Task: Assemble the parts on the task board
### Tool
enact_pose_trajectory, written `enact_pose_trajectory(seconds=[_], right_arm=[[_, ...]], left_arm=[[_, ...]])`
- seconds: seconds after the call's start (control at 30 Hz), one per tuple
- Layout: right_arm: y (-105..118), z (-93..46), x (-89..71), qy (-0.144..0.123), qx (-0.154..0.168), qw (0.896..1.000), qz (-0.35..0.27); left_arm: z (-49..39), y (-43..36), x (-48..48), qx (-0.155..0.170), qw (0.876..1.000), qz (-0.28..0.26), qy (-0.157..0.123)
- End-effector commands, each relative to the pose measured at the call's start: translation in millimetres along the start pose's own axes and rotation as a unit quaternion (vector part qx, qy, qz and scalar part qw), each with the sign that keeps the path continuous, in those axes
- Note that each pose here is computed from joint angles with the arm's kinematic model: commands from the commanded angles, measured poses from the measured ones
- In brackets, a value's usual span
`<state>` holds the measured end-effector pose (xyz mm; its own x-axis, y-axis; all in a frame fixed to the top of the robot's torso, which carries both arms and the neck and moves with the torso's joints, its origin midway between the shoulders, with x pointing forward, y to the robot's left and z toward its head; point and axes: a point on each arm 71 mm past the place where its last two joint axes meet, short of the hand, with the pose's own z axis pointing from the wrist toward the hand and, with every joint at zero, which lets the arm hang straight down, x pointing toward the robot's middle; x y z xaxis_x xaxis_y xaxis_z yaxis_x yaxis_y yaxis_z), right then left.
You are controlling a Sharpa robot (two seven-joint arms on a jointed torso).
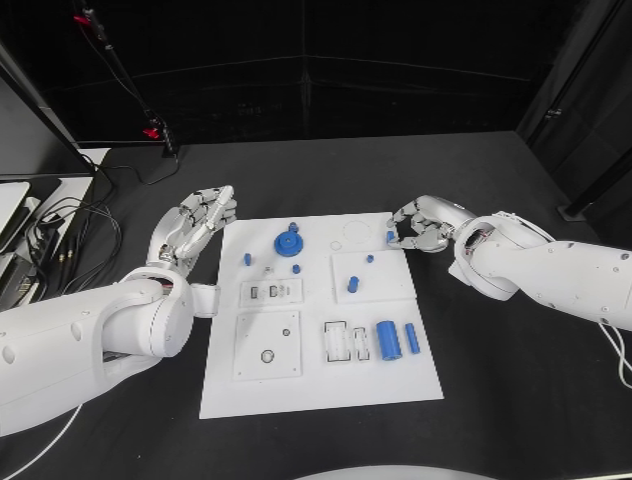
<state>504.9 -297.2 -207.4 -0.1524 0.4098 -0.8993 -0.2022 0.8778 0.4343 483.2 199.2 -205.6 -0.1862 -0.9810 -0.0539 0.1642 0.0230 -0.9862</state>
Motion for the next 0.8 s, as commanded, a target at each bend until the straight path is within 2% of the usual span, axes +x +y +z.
enact_pose_trajectory(seconds=[0.03, 0.43, 0.8], right_arm=[[-0.6, 0.8, 1.2, 0.007, 0.008, 1.0, -0.006], [0.1, 2.1, 3.5, 0.013, 0.009, 1.0, -0.008], [1.0, 3.3, 3.0, 0.006, 0.006, 1.0, -0.008]], left_arm=[[-1.7, -17.3, 1.3, 0.116, 0.993, -0.002, 0.006], [-2.3, -17.5, 0.2, 0.116, 0.993, -0.002, 0.005], [-2.1, -17.4, 0.1, 0.115, 0.993, -0.001, 0.005]])
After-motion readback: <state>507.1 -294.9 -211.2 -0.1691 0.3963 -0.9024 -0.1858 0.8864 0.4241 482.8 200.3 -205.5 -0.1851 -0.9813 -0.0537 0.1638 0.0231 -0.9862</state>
